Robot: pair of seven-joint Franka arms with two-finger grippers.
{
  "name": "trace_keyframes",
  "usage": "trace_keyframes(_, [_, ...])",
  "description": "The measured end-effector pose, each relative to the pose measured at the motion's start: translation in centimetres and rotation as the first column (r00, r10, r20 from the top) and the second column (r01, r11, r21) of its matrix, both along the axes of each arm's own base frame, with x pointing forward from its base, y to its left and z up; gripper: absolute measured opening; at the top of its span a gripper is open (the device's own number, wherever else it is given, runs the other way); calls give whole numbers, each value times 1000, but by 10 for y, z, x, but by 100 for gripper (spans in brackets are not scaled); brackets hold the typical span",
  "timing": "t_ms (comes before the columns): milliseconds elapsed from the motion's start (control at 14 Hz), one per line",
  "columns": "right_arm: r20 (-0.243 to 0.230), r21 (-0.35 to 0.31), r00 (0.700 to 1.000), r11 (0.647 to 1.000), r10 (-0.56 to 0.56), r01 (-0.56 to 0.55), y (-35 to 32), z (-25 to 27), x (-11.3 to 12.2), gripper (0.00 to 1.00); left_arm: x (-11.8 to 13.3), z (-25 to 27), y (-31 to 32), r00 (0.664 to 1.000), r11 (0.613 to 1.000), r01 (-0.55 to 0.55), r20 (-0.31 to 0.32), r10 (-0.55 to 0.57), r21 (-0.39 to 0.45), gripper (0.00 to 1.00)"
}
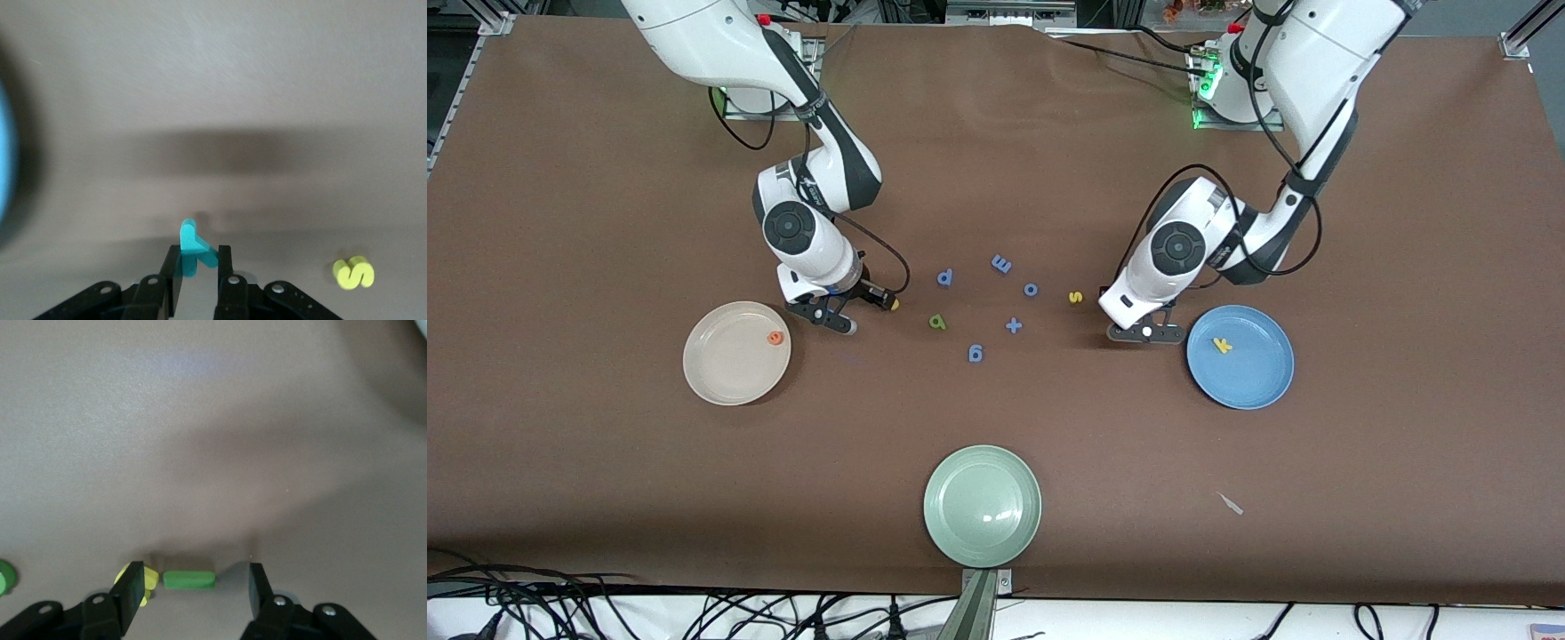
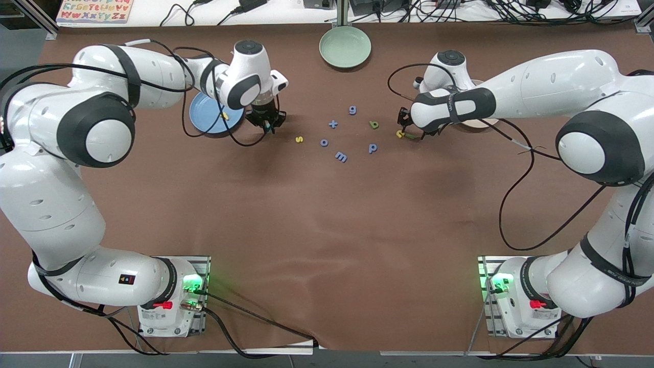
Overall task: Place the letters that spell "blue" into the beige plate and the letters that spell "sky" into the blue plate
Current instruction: 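Drop the teal y on the blue plate while the right gripper grasps green letter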
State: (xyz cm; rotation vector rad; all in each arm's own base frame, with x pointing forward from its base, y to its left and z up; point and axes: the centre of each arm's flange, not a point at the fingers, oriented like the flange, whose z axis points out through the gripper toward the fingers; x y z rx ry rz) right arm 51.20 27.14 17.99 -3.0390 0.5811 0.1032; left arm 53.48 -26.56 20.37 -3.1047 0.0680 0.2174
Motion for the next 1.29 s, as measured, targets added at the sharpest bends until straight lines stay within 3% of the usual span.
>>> trace_keyframes(430, [20,-8,1000,1000,17,-17,-1,-4,2,72,35,57,85,987,987,163,-13,-162,16,25])
trace_keyframes(573, [21,-8,1000,1000,16,-16,-1,-4,1,72,48,54,133,974,975,223,-24,-223,-1,25])
trace_keyframes(716, [26,-6,1000,1000,15,-15,0,-5,0,72,54,44,170,959,959,282,-37,-281,35,25])
trace_keyframes(1074, [44,-3,999,1000,21,-21,0,-12,-3,72,57,5,201,946,944,323,-53,-320,64,25])
trace_keyframes(1146, [45,-4,999,1000,25,-25,0,-12,-3,72,57,1,201,946,945,323,-56,-320,60,29])
trace_keyframes(1289, [46,-5,999,1000,26,-26,0,-12,-3,72,57,1,200,945,944,325,-55,-322,58,48])
